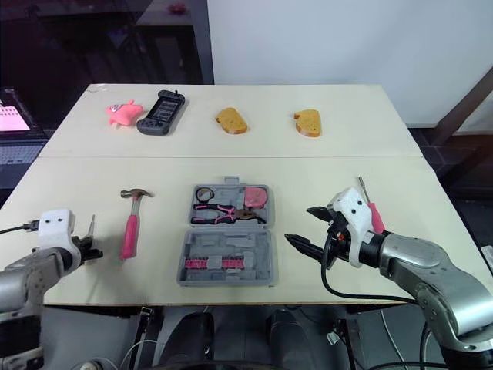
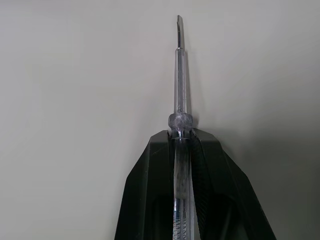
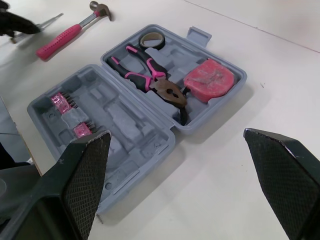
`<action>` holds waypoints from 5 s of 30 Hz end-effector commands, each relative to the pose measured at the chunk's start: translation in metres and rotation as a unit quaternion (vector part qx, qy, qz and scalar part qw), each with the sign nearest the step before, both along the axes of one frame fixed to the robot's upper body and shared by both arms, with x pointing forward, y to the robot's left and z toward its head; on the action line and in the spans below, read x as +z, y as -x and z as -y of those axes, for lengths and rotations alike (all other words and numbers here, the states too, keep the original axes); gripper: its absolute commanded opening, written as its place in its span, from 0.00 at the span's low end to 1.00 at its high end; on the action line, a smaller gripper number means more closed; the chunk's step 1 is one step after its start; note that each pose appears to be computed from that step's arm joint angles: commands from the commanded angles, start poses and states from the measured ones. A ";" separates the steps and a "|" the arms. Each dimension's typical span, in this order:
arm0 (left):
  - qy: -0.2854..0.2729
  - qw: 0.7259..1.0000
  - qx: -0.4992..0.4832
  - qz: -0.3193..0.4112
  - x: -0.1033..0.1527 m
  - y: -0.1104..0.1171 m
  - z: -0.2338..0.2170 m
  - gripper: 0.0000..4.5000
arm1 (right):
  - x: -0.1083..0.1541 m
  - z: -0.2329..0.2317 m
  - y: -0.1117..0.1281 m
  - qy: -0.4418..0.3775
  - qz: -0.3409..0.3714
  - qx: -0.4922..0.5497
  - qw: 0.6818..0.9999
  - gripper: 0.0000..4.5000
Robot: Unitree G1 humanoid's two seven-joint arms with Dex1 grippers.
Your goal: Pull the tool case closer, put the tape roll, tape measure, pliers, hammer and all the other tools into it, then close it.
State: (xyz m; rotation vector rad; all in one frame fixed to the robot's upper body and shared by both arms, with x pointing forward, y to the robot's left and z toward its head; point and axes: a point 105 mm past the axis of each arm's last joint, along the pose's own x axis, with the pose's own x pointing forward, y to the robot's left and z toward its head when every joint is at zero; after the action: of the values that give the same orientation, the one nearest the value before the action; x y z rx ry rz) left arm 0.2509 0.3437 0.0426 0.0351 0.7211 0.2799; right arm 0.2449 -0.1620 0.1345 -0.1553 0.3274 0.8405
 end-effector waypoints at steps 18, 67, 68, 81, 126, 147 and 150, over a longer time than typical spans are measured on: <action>0.002 1.000 -0.015 -0.006 -0.010 -0.011 -0.008 0.62 | 0.011 -0.004 0.000 0.008 0.016 0.008 1.000 1.00; -0.005 0.673 -0.733 -0.103 0.101 -0.048 0.216 0.02 | 0.006 -0.015 -0.020 0.042 0.050 0.032 0.997 1.00; -0.011 0.668 -0.736 -0.108 0.099 -0.050 0.222 0.02 | 0.005 -0.015 -0.019 0.043 0.051 0.032 0.997 1.00; -0.121 0.613 -0.768 -0.141 0.065 -0.055 0.251 0.02 | 0.002 -0.021 -0.004 0.072 0.051 0.062 0.994 1.00; -0.162 0.610 -0.764 -0.131 0.037 -0.062 0.274 0.02 | 0.013 -0.043 0.005 0.071 0.080 0.132 0.986 1.00; -0.175 0.589 -0.784 -0.088 0.048 -0.061 0.287 0.61 | 0.010 -0.047 0.009 0.062 0.066 0.129 0.987 1.00; -0.180 0.588 -0.785 -0.075 0.059 -0.063 0.286 0.71 | 0.010 -0.047 0.010 0.059 0.065 0.129 0.988 1.00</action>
State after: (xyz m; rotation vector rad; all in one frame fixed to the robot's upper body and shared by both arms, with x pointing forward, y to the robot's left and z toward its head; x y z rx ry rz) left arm 0.3068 0.0598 0.0808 1.0433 0.6250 -1.3743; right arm 0.2396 -0.1204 0.1353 -0.3546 0.2806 1.0423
